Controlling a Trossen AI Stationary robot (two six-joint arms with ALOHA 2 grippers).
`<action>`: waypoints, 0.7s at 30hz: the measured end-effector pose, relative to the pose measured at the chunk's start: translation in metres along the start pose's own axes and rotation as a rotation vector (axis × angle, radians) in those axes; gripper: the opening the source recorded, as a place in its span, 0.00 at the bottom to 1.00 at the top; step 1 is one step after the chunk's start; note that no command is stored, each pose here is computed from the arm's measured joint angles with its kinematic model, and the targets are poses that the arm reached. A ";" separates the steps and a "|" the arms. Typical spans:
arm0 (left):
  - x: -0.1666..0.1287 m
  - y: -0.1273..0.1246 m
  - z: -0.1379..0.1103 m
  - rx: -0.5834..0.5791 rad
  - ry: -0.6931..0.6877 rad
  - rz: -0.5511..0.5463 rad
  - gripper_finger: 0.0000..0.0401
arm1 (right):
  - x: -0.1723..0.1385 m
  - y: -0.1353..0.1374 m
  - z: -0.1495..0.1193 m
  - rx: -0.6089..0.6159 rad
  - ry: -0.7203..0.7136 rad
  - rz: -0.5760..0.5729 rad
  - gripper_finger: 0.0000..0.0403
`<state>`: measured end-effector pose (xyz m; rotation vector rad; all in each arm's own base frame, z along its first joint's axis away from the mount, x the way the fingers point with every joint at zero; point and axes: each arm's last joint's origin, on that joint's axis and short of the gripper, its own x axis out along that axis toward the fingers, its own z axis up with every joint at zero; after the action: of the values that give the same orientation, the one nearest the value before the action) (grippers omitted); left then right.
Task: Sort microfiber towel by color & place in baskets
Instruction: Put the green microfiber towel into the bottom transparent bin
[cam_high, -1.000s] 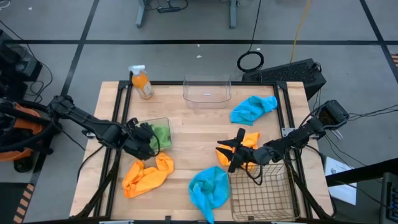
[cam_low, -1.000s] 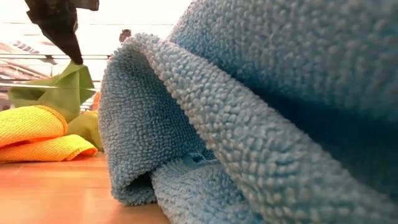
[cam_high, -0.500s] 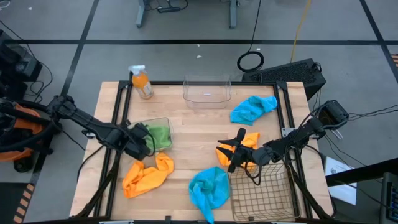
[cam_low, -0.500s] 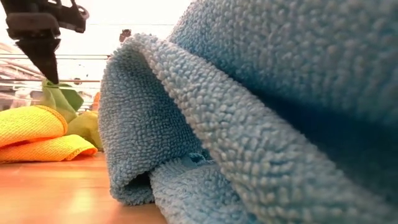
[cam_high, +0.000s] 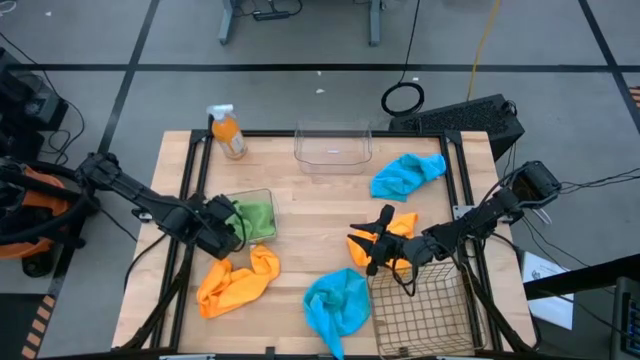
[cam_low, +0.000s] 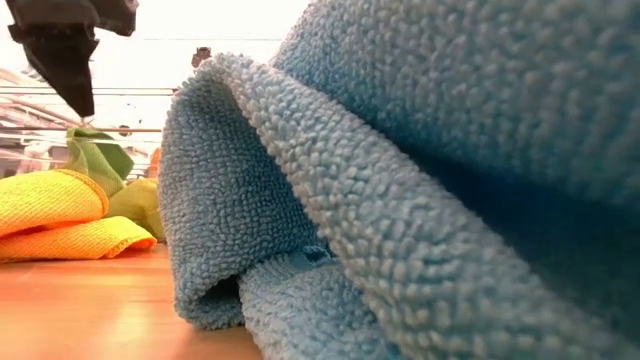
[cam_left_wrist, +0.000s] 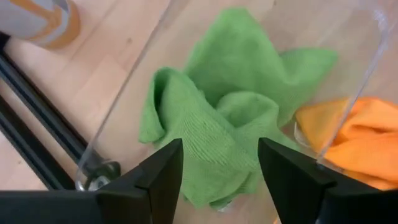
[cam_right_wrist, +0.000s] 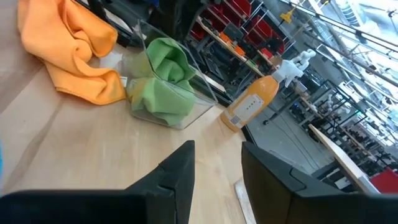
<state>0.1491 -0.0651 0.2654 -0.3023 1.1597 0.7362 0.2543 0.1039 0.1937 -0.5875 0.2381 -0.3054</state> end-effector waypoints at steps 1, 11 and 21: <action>-0.003 0.001 0.001 0.002 -0.013 0.005 0.54 | 0.000 0.000 0.000 0.002 0.001 0.000 0.30; 0.002 0.000 0.003 0.056 -0.117 0.058 0.53 | 0.000 0.000 0.000 0.001 0.002 0.000 0.30; 0.049 -0.002 -0.021 0.123 -0.036 0.061 0.17 | 0.000 0.000 0.000 0.002 0.002 0.001 0.30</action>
<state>0.1455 -0.0610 0.2125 -0.1504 1.1785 0.7175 0.2543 0.1037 0.1934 -0.5856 0.2398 -0.3055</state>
